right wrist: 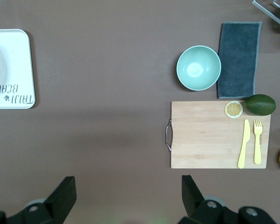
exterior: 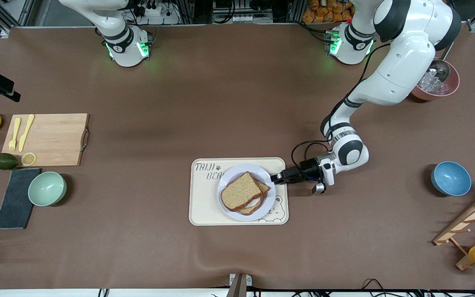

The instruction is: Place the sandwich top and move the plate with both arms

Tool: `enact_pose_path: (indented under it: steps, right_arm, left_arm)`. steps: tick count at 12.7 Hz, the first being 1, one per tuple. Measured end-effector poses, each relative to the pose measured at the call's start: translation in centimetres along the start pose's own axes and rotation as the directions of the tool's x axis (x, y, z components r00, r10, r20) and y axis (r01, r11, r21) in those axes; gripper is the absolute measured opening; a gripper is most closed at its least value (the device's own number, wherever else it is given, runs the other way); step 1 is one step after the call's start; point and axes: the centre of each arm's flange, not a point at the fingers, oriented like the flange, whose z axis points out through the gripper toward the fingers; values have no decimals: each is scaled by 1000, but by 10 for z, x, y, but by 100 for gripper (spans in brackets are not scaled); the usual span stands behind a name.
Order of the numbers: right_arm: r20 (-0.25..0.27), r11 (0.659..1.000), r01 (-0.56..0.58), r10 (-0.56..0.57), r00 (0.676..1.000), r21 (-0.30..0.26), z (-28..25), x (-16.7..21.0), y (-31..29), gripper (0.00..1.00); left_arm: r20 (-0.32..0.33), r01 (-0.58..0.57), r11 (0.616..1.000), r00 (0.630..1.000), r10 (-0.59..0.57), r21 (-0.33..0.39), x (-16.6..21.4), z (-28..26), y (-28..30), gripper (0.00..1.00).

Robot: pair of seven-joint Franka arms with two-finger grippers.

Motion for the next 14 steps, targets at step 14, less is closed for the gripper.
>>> enact_pose_path:
  steps: [14]
  right_arm:
    - [4,1000,13,-13,1000,0,1,1,-6,100]
  left_arm:
    - [153,132,948,971,-182,289,44,-45,73,100]
